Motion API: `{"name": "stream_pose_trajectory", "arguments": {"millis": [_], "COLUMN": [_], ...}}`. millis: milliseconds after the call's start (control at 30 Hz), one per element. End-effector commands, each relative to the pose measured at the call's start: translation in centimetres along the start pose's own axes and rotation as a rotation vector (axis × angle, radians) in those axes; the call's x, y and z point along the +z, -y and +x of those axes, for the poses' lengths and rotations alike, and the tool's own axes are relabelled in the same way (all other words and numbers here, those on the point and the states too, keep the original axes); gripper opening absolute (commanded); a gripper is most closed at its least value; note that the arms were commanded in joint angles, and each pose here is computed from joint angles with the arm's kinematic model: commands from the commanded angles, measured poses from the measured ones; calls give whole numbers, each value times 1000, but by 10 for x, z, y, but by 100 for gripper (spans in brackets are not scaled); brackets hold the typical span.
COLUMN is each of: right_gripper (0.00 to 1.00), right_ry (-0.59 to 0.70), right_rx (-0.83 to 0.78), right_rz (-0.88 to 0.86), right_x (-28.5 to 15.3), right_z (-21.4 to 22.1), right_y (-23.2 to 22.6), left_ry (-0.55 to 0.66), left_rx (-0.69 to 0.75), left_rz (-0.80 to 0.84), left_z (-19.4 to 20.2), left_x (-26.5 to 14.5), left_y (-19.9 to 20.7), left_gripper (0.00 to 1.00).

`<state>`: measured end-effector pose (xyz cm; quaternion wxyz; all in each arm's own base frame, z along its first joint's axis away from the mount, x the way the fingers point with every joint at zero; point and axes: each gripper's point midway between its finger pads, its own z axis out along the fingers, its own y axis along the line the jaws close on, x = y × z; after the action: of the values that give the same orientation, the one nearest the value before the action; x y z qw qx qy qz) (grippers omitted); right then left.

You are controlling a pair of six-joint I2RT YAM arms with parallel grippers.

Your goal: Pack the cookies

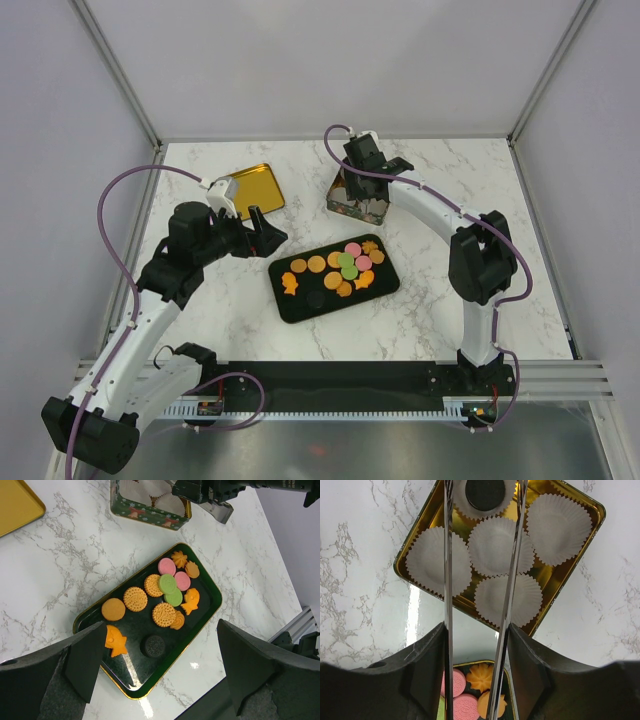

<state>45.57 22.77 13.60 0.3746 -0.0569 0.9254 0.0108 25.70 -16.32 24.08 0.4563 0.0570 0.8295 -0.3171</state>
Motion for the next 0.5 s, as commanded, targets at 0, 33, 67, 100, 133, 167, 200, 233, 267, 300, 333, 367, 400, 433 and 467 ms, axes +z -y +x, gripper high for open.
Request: {"name": "stream_pose_trajectory", "arguments": {"millis": [0,33,67,100,133,167,200,233,267,300,333,367,400,433,467], "right_gripper": [57,57,57,57,57,56,55,54,53,53,53,53,52,52,52], "right_ry": [82,83,88,90,94,99,114,121,122,135,128,137,134,128,115], "right_rx": [21,22,23,24,26,30,36,38,43,53,57,60,55,45,14], "right_rz": [-29,-30,-35,-43,-51,-58,-80,-90,-103,-124,-170,-202,-224,-257,-290], "right_x": [-10,-11,-16,-20,-24,-29,-42,-50,-58,-75,-84,-100,-109,-117,-131], "right_z": [-29,-30,-33,-34,-35,-37,-42,-43,-42,-42,-37,-29,-23,-14,5], "right_y": [-4,-4,-4,-5,-5,-5,-5,-4,-5,-2,-8,-9,-13,-18,-25], "left_ry": [43,44,48,46,44,44,44,46,46,46,45,46,49,48,48], "left_rx": [25,25,26,25,25,25,26,27,27,26,25,25,26,26,26], "left_rz": [13,12,13,11,10,10,10,11,11,13,9,9,10,8,8], "left_z": [-16,-16,-17,-16,-16,-16,-16,-16,-16,-17,-16,-16,-17,-17,-17], "left_x": [-5,-5,-6,-6,-6,-6,-6,-6,-6,-6,-6,-6,-6,-6,-6], "left_y": [8,8,8,8,7,7,7,7,8,8,7,7,8,7,7], "left_gripper": [99,99,99,99,99,99,99,99,99,99,99,99,99,99,99]}}
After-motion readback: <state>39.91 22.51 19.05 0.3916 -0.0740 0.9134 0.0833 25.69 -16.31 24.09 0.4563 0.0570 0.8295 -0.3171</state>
